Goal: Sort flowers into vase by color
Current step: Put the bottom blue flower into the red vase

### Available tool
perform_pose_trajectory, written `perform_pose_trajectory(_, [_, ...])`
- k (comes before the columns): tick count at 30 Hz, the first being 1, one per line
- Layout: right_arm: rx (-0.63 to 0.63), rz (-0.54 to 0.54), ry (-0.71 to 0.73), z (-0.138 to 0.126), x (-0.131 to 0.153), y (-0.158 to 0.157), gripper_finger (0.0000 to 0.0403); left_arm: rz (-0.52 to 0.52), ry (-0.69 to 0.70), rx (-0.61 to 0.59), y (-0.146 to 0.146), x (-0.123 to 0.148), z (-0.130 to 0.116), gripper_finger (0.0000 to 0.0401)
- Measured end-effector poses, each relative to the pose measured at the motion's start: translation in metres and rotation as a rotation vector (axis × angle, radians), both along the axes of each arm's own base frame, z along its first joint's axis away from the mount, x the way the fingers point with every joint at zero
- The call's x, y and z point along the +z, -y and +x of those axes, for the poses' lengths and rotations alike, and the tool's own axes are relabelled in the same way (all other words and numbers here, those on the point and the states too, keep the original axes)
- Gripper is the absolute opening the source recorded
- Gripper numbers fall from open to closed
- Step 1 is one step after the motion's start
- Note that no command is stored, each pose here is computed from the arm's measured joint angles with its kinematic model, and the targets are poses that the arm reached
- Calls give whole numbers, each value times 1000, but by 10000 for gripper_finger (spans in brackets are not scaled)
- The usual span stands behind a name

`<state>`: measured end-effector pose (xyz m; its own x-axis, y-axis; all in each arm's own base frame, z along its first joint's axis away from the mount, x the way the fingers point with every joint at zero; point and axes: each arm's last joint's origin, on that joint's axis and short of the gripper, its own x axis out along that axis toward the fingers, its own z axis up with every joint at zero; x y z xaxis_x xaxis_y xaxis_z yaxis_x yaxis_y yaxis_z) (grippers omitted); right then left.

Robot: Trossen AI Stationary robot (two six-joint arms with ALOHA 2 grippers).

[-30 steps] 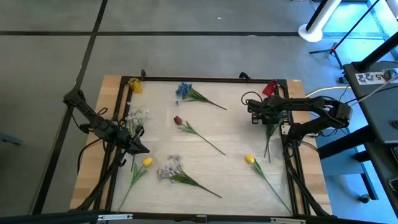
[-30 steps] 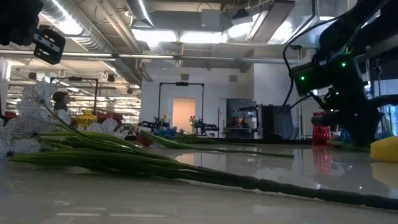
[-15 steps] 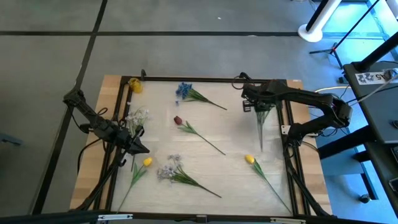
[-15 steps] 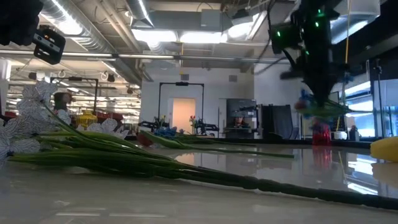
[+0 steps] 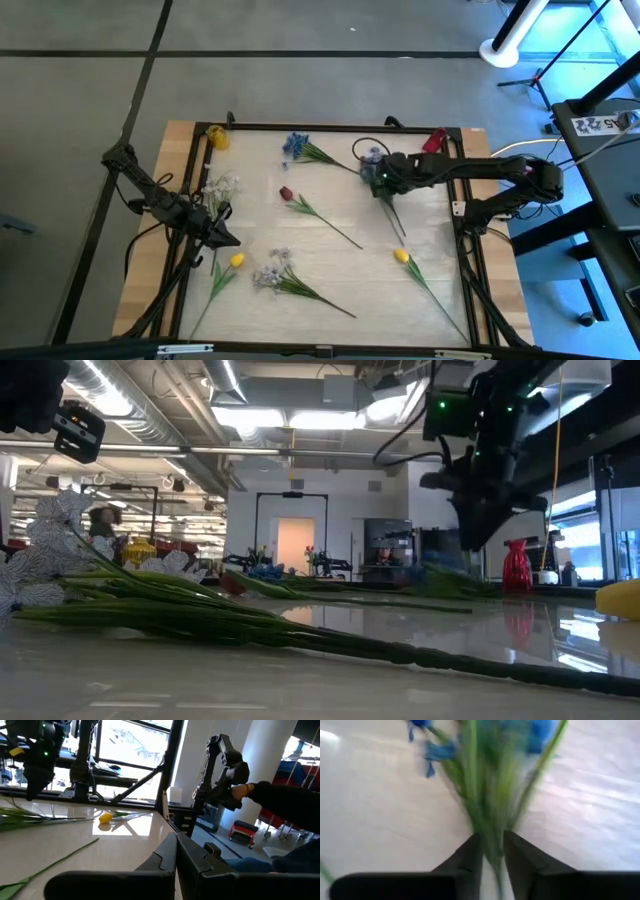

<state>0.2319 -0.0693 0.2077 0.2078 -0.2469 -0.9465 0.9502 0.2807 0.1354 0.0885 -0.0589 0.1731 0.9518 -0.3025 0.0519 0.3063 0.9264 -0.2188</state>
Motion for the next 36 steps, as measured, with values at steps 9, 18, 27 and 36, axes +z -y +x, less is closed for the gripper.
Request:
perform_pose_trajectory(9, [73, -7, -87, 5, -13, -1, 205, 0, 0, 1, 0, 0, 0, 0])
perform_pose_trajectory(18, [155, 65, -250, 20, -56, -2, 204, 0, 0, 1, 0, 0, 0, 0])
perform_pose_trajectory(27, [187, 64, -274, 24, -62, -1, 61, 0, -1, 0, 0, 0, 0, 0])
perform_pose_trajectory(36, [135, -52, -419, 20, 6, -7, 40, 0, 0, 0, 0, 0, 0, 0])
